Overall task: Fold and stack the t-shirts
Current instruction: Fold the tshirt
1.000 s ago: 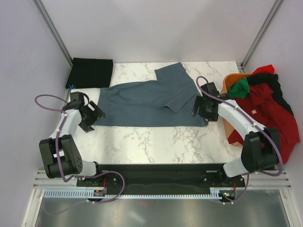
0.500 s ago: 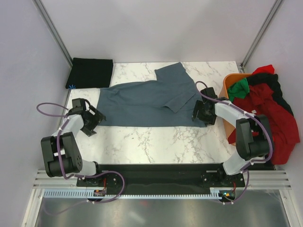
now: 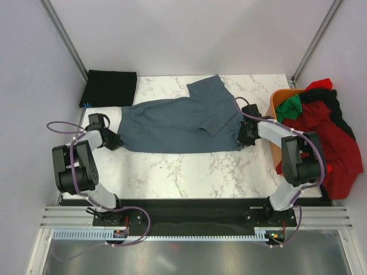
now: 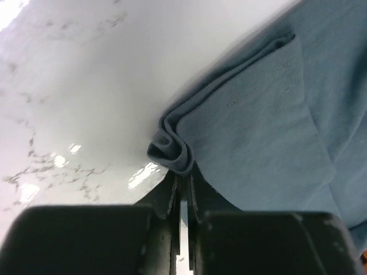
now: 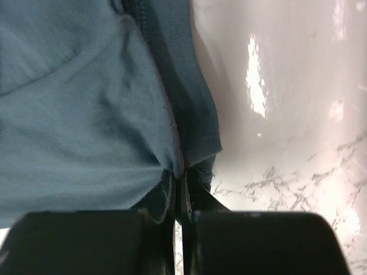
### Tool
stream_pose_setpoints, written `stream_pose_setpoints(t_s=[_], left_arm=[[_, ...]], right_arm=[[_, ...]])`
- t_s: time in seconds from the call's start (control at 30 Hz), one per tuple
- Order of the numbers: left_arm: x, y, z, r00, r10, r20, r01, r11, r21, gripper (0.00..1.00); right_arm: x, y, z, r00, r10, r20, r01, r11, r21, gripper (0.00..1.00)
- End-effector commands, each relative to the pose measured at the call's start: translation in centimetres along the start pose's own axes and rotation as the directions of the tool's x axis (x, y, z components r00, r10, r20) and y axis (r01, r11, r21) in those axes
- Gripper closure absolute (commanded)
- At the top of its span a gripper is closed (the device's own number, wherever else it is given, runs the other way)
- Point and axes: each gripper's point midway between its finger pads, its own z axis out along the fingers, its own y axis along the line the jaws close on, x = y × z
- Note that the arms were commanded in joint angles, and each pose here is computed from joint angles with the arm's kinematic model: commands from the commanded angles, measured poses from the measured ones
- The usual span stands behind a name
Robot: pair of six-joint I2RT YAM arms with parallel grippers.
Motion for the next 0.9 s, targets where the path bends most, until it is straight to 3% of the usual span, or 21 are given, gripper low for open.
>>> stream_pose_setpoints(t_s=[0.0,0.07,0.1,0.13,0.2,0.3,0.43,0.67,0.87], left_arm=[[-1.9,-3.2,-0.1,1.000,-0.006,-0.005,0.007,0.997,0.077,0.98],[-2.6,-5.0,-1.3,1.000,-0.008,-0.013,0.009,0.993,0.119,0.98],[-4.3,-6.9,-2.7,1.000,0.000,0.021,-0.004,0.987,0.158,0.98],[-4.7,-7.4,-4.4,1.000,0.003,0.026,-0.007,0.986,0.165,0.98],[-6.9,-9.4,-7.7,0.996,0.009,0.086,-0.027,0.978,0.208,0.98],[-8.0,-9.7,-12.4,0.992,-0.027,0.124,-0.008,0.963,0.269,0.98],[-6.9,-7.5,-14.7,0.991,-0.053,0.121,0.017,0.958,0.285,0.98],[0.2,-0.3,-12.1,0.996,-0.091,0.024,0.085,0.979,0.187,0.98],[2.7,4.5,-11.8,0.984,-0.174,0.031,0.171,0.982,0.086,0.98]], right_arm=[[-2.7,0.9,0.6,1.000,0.001,0.027,-0.001,1.000,-0.006,1.00],[-4.4,1.5,-0.4,1.000,-0.006,0.024,0.006,1.000,-0.008,1.00],[-8.1,3.2,-2.5,0.995,-0.005,0.100,0.010,0.999,-0.046,1.00],[-8.8,3.3,-3.8,0.996,-0.012,0.094,0.016,0.999,-0.036,1.00],[-13.7,4.7,-8.4,0.974,-0.001,0.228,0.014,0.998,-0.056,1.00],[-15.4,4.5,-13.6,0.954,0.027,0.300,-0.013,0.999,-0.048,1.00],[-11.6,2.7,-15.2,0.959,0.051,0.279,-0.038,0.998,-0.051,1.00],[0.5,-1.5,-9.5,0.994,0.080,0.078,-0.077,0.996,-0.045,1.00],[6.1,-3.4,-8.5,0.990,0.140,-0.011,-0.141,0.989,-0.035,0.98]])
